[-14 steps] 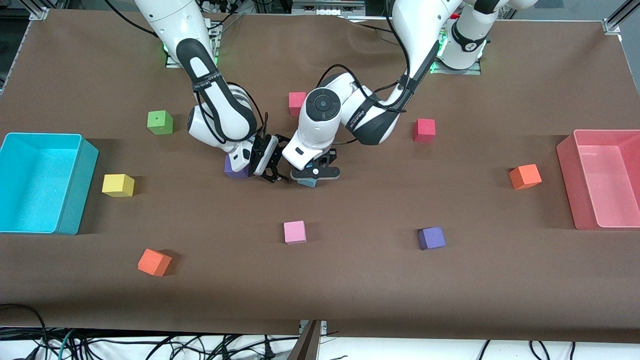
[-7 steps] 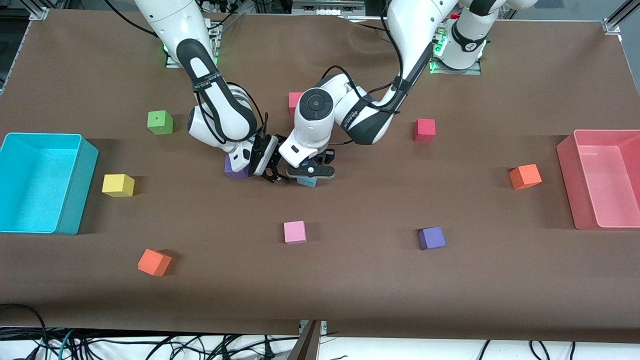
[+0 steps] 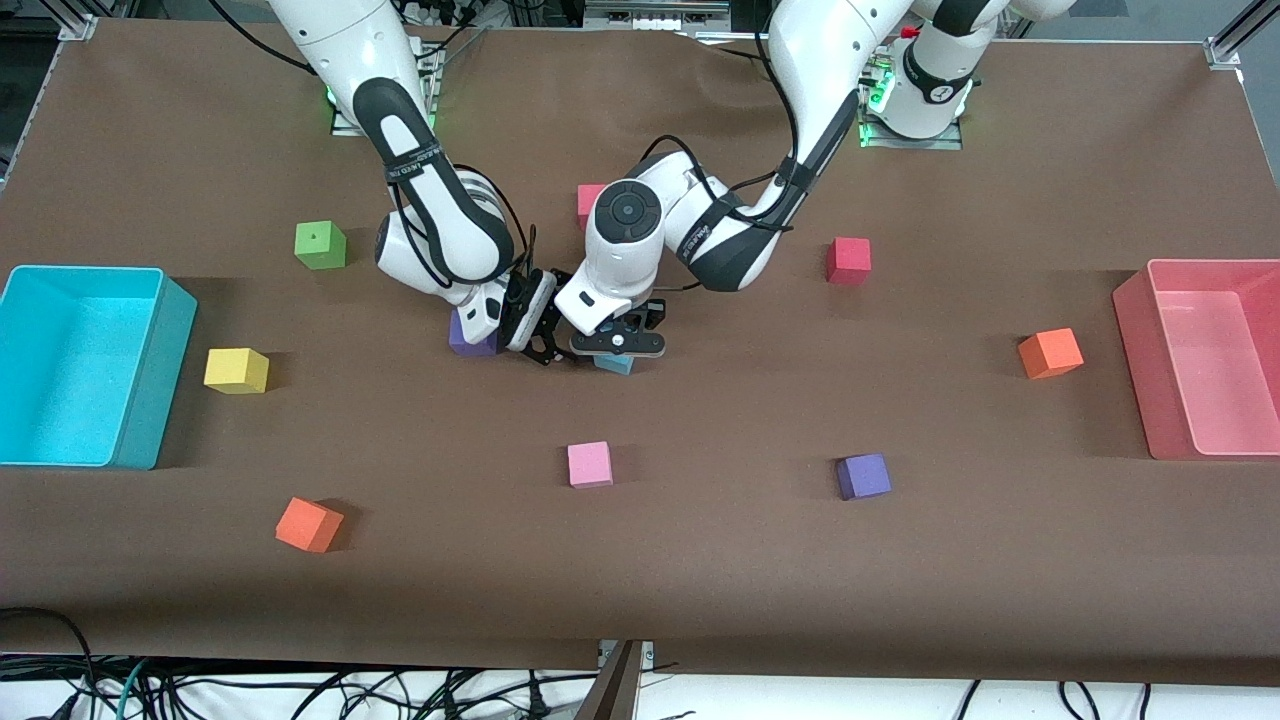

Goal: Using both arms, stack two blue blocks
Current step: 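Lower the held cube onto the placed light blue cube with the left gripper, then open the left gripper and lift away while the right gripper withdraws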

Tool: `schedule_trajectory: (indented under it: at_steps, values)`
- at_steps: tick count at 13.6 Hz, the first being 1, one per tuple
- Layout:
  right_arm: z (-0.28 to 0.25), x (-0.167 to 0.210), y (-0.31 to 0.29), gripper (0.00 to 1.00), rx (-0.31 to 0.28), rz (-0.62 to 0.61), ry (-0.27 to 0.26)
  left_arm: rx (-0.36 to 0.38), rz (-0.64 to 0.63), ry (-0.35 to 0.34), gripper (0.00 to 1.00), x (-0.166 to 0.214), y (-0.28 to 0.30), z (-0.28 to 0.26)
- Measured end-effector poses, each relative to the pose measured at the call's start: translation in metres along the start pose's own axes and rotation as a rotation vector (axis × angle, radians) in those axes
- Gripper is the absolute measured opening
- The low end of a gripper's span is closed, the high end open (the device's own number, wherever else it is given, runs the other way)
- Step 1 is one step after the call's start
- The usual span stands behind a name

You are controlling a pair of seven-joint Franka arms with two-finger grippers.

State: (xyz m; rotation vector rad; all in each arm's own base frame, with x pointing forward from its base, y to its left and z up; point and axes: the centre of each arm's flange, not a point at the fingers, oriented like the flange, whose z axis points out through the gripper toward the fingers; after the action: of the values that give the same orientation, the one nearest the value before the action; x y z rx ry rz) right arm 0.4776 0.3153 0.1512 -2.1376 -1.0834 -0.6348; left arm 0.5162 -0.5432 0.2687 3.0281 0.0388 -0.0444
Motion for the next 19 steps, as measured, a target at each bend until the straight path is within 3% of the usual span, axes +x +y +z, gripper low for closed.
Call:
schedule_trajectory:
  at_steps: [2,6,7,11,15,19]
  values:
    - [0.0,0.0,0.0,1.0,0.0,0.0,0.0,0.0,0.0,0.0,0.59,0.0,0.0,0.0]
    - [0.0,0.0,0.0,1.0,0.0,-0.002,0.0,0.0,0.0,0.001,0.96,0.0,0.0,0.003]
    - [0.0,0.0,0.0,1.0,0.0,-0.003,0.0,-0.001,0.0,0.002,1.0,0.001,0.0,0.002]
    - [0.0,-0.001,0.0,1.0,0.0,-0.004,-0.001,-0.009,-0.011,0.029,1.0,0.011,-0.004,-0.009]
    - [-0.008,-0.009,-0.004,1.0,-0.007,0.003,-0.017,-0.016,-0.054,0.062,1.0,0.035,-0.026,-0.059]
    - [-0.032,-0.006,-0.009,1.0,-0.034,0.014,-0.011,-0.03,-0.18,0.063,1.0,0.077,-0.097,-0.122]
